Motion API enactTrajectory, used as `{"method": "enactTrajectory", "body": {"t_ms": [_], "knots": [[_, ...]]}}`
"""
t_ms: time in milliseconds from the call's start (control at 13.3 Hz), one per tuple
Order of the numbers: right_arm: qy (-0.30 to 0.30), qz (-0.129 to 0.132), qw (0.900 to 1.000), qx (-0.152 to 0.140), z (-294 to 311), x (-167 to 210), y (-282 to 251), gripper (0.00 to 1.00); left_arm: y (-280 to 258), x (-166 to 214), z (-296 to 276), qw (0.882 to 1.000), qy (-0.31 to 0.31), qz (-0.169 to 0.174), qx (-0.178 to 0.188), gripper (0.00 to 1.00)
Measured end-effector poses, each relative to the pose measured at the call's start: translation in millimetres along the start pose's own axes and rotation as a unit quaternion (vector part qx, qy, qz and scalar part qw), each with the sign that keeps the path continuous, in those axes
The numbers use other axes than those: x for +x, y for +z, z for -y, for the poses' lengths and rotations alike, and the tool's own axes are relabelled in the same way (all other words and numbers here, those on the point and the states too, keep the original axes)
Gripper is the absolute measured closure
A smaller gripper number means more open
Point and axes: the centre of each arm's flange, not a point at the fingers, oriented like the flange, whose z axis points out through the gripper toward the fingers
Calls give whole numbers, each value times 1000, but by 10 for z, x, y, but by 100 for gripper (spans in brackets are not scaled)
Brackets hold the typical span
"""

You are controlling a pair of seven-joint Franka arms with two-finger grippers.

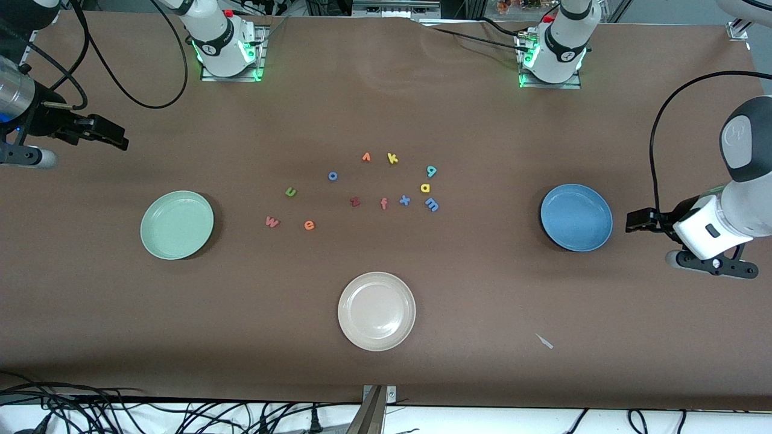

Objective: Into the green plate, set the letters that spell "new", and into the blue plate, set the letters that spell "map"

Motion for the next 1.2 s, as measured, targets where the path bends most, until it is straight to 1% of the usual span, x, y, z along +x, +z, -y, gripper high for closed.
{"method": "enactTrajectory", "body": {"t_ms": [1202], "knots": [[0, 1, 1000, 0, 0, -2, 1, 0, -11, 3, 10, 1000, -1, -2, 2, 0]]}}
